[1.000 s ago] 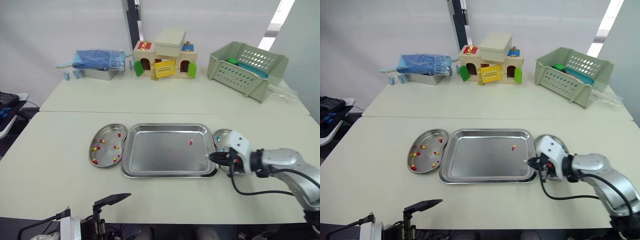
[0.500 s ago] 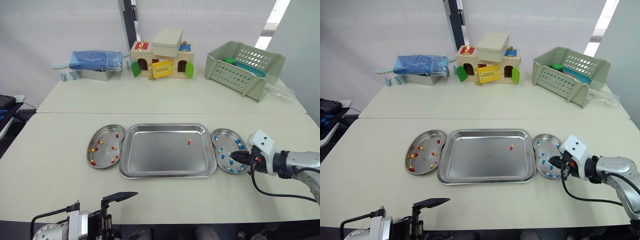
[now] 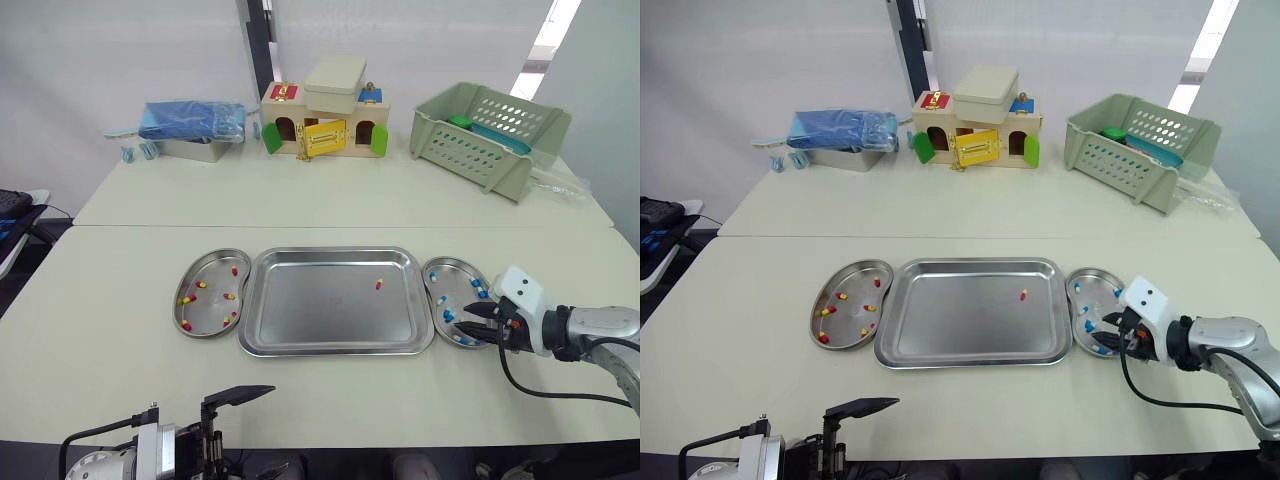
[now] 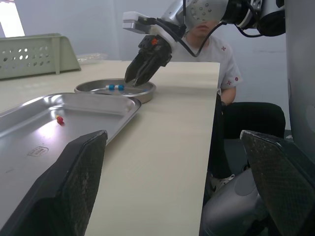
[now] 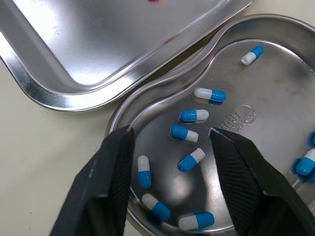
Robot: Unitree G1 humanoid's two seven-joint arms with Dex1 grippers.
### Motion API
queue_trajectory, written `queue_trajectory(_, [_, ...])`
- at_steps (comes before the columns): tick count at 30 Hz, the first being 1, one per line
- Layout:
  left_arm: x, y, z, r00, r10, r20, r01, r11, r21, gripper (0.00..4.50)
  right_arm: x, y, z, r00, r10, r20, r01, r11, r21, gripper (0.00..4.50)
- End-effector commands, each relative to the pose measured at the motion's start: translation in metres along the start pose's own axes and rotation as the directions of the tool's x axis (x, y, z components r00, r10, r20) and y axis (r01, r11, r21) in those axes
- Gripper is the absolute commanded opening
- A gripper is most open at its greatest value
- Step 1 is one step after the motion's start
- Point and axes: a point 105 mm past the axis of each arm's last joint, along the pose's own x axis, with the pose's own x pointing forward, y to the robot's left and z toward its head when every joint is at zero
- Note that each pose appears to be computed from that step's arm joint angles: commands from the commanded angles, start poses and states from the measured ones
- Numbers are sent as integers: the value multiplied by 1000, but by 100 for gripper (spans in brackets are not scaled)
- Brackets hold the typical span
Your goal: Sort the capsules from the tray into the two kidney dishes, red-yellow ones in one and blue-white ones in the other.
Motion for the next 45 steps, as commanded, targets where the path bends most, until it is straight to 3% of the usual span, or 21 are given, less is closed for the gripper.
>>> queue_trajectory(1, [-1, -1, 3, 1000, 7, 6, -8, 1000, 17, 450, -5, -2, 7, 1000, -10, 14, 10, 999, -30, 356])
queue_trajectory(4, [-1, 1, 2, 1000, 8, 6, -8, 1000, 17, 450, -6, -2, 7, 1000, -6, 19, 7, 1000, -29, 445])
queue_trajectory(19, [-5, 7, 6, 999, 43, -13, -42, 998, 42, 450, -21, -10, 5, 997, 40, 68, -40, 999, -1, 445])
queue_trajectory(24, [-20, 25, 14, 979, 190, -73, -189, 982, 17, 450, -44, -41, 0, 995, -9, 102, 8, 1000, 9, 445])
queue_trajectory(30, [-68, 75, 33, 865, 454, -212, -457, 889, 39, 450, -60, -65, -14, 993, -45, 110, 45, 999, 7, 445])
queue_trajectory(34, [-121, 98, 50, 745, 569, -349, -587, 807, 63, 450, -65, -79, -28, 992, -75, 99, 76, 997, -12, 445])
queue_trajectory(40, [-196, 122, 72, 556, 698, -452, -712, 680, 176, 450, -67, -88, -40, 991, -84, 101, 85, 996, -15, 445])
queue_trajectory(45, [-210, 125, 74, 526, 714, -462, -729, 659, 187, 450, -66, -90, -45, 992, -79, 94, 81, 997, -15, 445])
